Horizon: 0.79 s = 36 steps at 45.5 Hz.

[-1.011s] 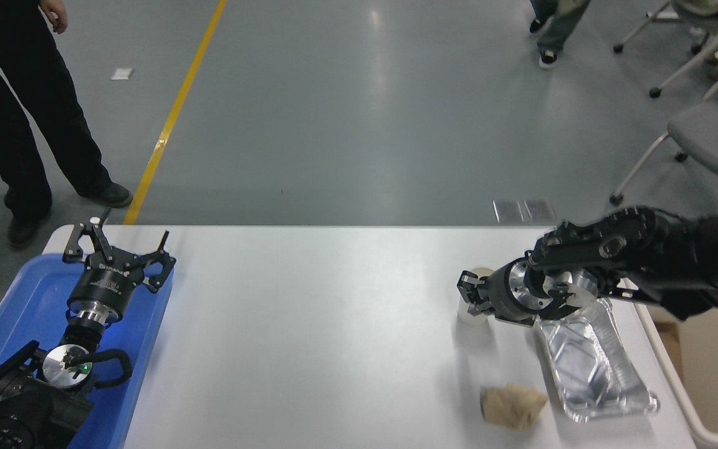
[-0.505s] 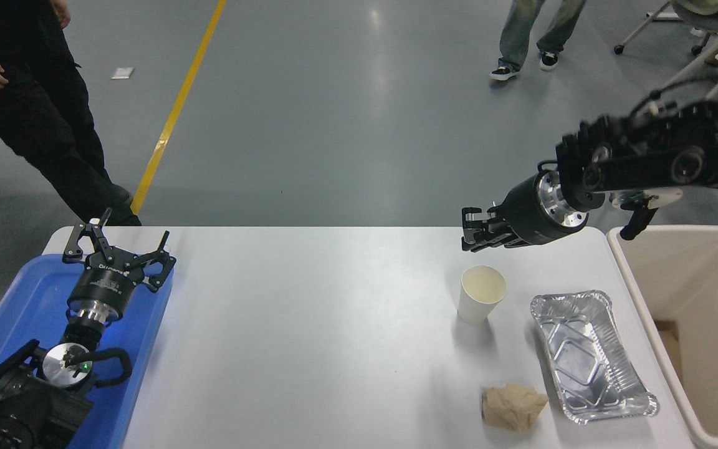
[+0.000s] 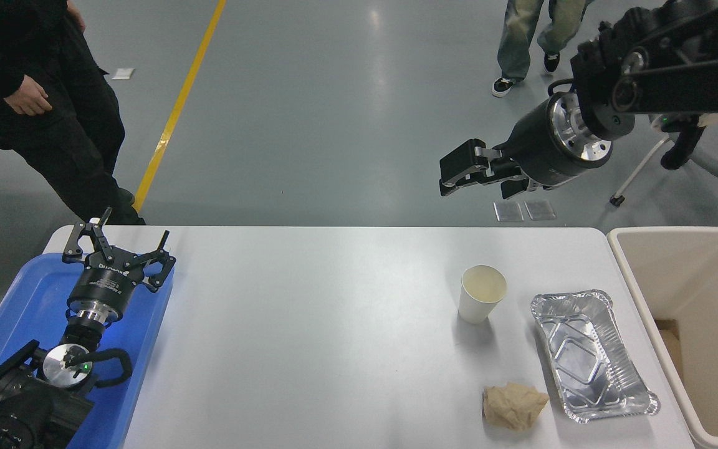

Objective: Pick up paper cup place in dustbin

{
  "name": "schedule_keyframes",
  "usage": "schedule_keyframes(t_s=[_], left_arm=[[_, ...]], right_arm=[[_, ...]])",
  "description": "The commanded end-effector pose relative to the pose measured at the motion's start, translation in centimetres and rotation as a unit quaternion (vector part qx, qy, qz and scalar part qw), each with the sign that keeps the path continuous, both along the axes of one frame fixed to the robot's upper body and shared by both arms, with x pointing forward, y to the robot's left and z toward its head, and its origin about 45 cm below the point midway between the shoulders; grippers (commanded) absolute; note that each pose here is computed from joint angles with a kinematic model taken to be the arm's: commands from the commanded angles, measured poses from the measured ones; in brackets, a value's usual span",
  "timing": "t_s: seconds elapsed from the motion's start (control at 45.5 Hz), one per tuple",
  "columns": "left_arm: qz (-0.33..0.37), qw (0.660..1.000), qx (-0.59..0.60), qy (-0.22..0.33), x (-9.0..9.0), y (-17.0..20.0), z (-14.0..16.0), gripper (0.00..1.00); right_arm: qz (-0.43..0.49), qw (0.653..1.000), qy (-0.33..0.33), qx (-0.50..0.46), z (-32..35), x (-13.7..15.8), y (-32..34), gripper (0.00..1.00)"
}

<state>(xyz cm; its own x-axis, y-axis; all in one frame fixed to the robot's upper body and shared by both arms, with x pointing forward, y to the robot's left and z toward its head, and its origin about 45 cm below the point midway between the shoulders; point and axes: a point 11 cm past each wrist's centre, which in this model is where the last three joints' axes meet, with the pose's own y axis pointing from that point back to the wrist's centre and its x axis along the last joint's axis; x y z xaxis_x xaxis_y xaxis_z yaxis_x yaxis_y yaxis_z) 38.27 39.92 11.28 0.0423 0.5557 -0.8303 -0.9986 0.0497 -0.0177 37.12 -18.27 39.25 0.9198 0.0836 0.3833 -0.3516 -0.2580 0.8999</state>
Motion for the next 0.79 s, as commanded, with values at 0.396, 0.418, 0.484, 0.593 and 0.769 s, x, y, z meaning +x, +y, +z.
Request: schedule_keyframes(t_s=[0.396, 0.418, 0.484, 0.593, 0.769], left_arm=[[0.0, 1.0, 0.0, -0.001, 0.0, 0.0, 0.0, 0.99], [-0.001, 1.0, 0.0, 0.0, 0.0, 0.0, 0.0, 0.99], [0.0, 1.0, 0.0, 0.0, 0.0, 0.0, 0.0, 0.99], [0.0, 1.0, 0.0, 0.0, 0.0, 0.0, 0.0, 0.99], [-0.002, 1.0, 0.0, 0.0, 0.0, -0.1, 0.0, 0.99]], right_arm=[[0.027, 0.995, 0.068, -0.063, -0.2, -2.1, -1.4, 1.0], [0.025, 0.996, 0.068, -0.06, -0.3, -2.0, -1.5, 1.0], [0.018, 0.996, 0.067, -0.053, -0.4, -1.8, -1.5, 1.0], [0.012, 0.998, 0.047, -0.045, -0.7, -1.0, -1.6, 1.0], [-0.017, 0.999, 0.003, -0.032, -5.1, 1.8, -2.4, 1.0]])
